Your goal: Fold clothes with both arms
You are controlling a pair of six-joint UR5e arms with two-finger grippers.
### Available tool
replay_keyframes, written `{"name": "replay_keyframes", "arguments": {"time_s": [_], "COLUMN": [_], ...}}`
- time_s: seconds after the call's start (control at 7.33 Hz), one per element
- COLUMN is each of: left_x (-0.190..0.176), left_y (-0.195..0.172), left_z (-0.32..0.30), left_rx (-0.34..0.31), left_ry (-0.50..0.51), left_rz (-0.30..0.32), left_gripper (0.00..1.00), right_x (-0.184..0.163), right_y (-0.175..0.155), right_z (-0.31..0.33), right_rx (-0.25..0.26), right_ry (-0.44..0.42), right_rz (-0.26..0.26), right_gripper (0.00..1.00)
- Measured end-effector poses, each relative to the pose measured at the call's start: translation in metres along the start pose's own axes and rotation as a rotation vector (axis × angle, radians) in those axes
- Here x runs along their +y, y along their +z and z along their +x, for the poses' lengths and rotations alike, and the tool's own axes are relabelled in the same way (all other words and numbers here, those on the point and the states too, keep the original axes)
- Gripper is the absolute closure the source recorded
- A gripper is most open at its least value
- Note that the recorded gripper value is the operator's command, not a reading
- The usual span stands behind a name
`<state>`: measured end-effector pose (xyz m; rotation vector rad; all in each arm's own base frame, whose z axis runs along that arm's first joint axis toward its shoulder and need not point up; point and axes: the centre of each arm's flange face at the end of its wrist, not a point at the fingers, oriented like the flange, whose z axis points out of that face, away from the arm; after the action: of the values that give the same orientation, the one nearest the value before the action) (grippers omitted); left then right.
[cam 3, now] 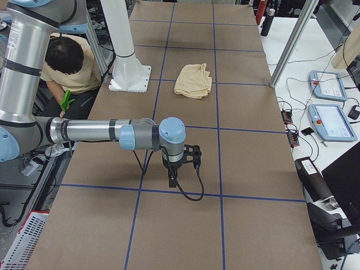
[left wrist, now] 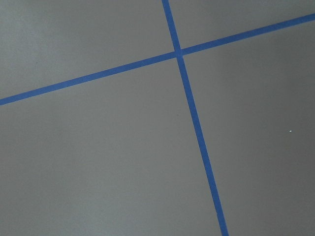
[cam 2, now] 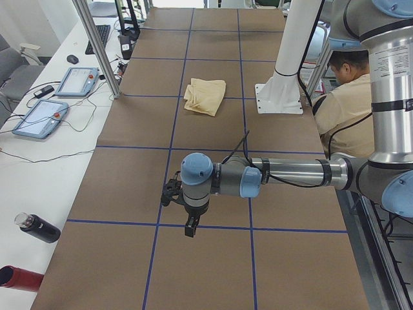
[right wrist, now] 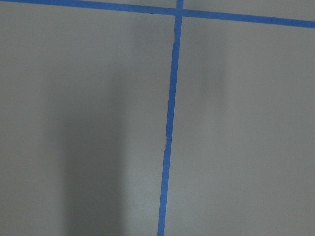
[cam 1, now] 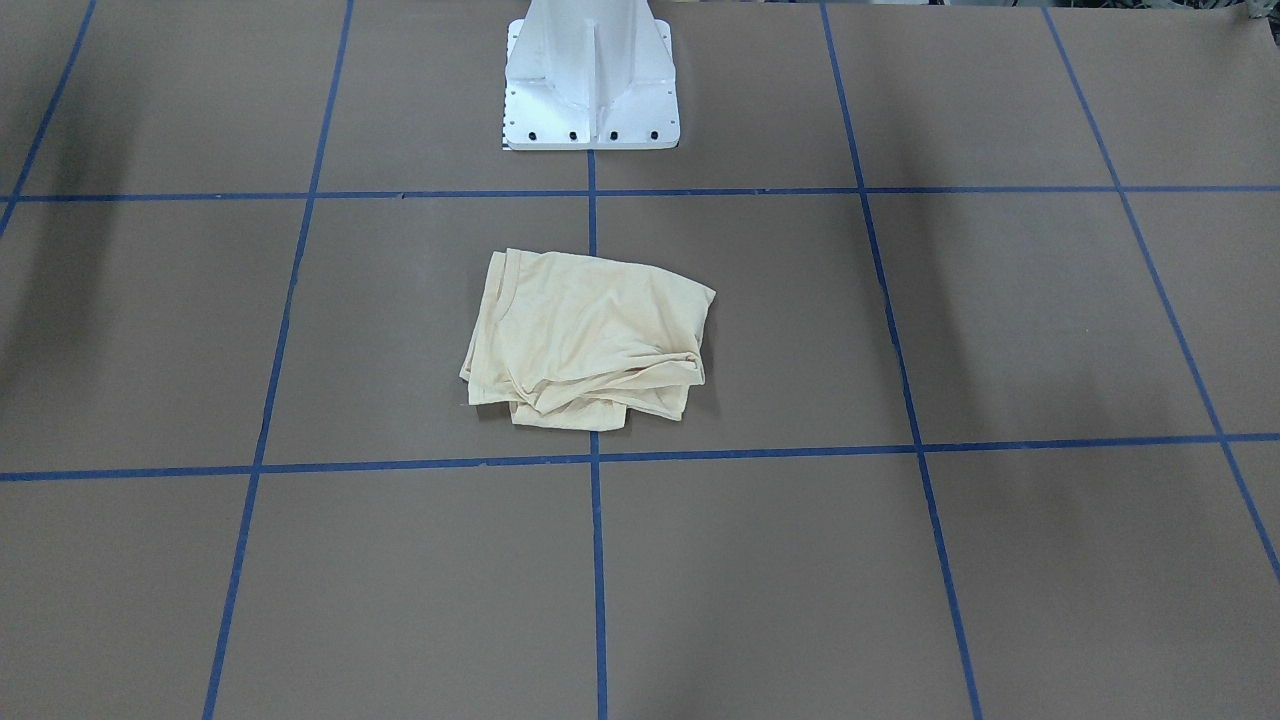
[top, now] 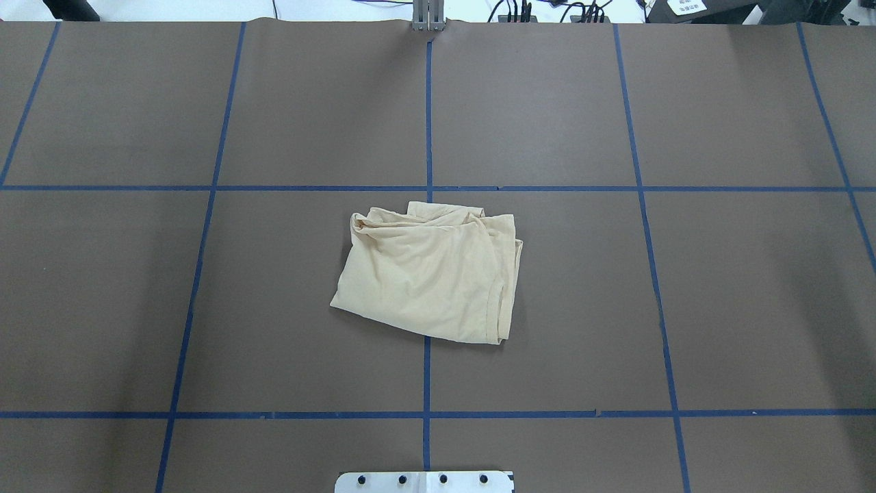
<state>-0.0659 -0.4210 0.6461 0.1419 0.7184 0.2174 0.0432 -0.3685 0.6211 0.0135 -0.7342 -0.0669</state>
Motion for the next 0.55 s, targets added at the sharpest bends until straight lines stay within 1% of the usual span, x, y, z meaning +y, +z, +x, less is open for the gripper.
{"name": "replay_keyframes", "arguments": {"time_s": [0.55], "left_x": [0.0024], "left_y": [0.0012], "left_z": [-0.0010], "left_rx": [0.000], "left_ry": [-0.004], "left_rz": [-0.004], "left_gripper": [0.00], "right_x": [-0.0046], "right_y": [-0.0017], "right_z": [-0.0015], "right_rx": [0.001], "right_ry": [0.001], "right_rz": [0.007], "right_gripper": [0.00]}}
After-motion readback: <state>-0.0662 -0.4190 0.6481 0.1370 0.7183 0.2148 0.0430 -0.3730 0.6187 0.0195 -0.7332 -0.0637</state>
